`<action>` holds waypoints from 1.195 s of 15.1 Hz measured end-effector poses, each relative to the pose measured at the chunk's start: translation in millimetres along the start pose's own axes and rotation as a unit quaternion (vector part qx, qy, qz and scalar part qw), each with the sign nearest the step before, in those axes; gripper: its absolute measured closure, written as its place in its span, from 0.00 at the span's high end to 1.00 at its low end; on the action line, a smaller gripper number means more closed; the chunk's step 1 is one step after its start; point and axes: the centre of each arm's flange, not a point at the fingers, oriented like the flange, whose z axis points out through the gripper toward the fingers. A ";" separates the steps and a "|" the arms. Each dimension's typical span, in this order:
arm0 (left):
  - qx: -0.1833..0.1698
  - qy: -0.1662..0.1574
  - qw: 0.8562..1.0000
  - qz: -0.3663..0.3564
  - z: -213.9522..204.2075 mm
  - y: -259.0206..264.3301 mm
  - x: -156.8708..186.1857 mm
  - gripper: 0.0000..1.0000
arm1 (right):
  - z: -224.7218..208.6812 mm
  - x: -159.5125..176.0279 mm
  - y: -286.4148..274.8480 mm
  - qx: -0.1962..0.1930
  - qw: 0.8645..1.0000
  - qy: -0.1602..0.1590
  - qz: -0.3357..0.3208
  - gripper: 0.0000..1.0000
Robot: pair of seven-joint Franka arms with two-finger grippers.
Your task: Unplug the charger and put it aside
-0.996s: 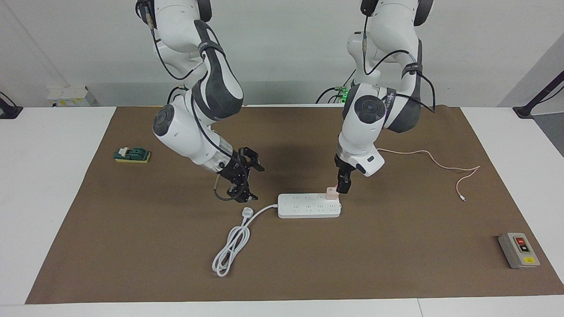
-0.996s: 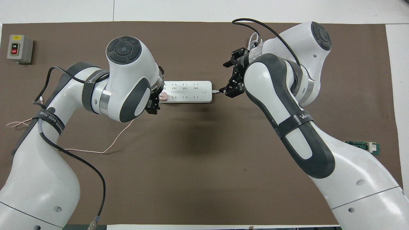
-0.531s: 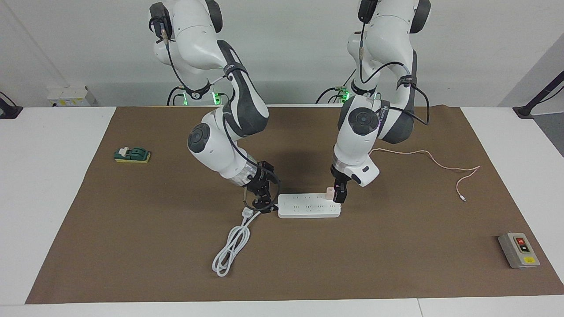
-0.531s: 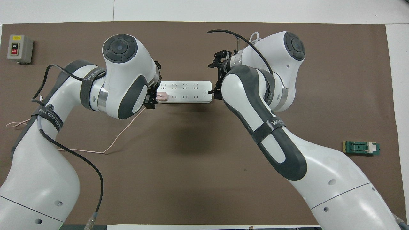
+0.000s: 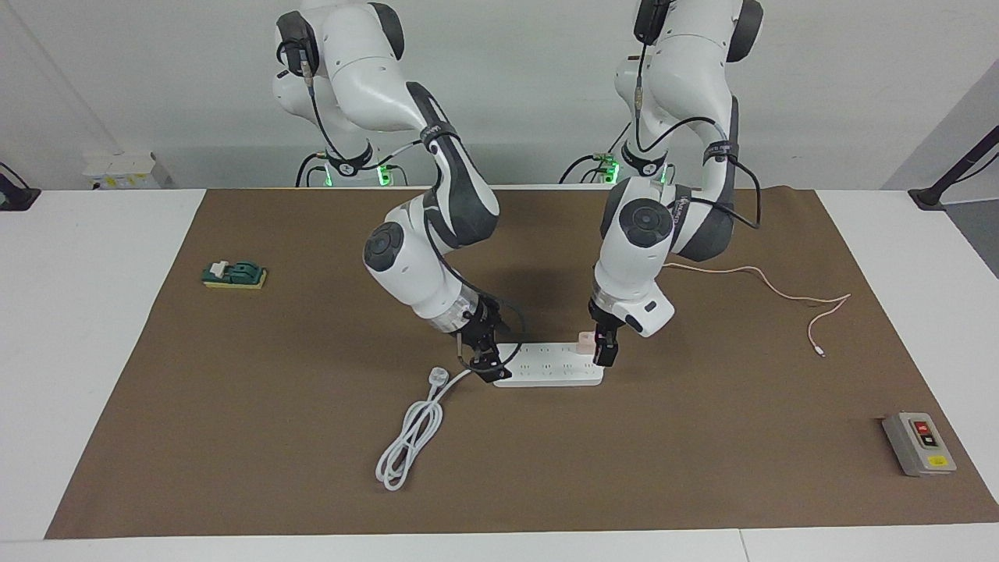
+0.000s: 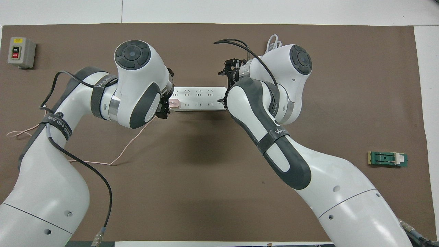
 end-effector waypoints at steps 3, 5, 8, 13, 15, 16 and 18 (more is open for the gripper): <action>-0.001 -0.001 1.000 -0.005 12.0 -3.7 -4.0 1.00 | 13.2 2.3 8.4 -0.012 1.000 0.000 -0.015 1.00; -0.002 -0.002 1.000 -0.008 16.6 -5.3 -5.5 0.97 | 18.7 2.6 12.9 -0.017 0.999 0.002 -0.029 1.00; -0.003 -0.003 1.000 -0.010 17.9 -5.5 -5.4 0.85 | 24.7 8.0 17.2 -0.024 0.998 0.005 -0.054 1.00; -0.005 -0.003 1.000 -0.014 23.9 -7.2 -5.1 0.64 | 38.8 13.5 27.9 -0.027 0.997 0.013 -0.073 1.00; -0.004 -0.003 1.000 -0.015 29.9 -9.5 -5.0 0.47 | 41.7 14.8 30.1 -0.027 0.997 0.015 -0.072 1.00; -0.012 -0.004 1.000 -0.014 30.0 -8.5 -5.3 0.32 | 42.7 16.4 30.6 -0.024 0.997 0.017 -0.072 1.00; -0.012 -0.003 1.000 -0.013 29.9 -8.8 -5.5 0.32 | 44.1 19.7 31.3 -0.020 0.997 0.020 -0.073 1.00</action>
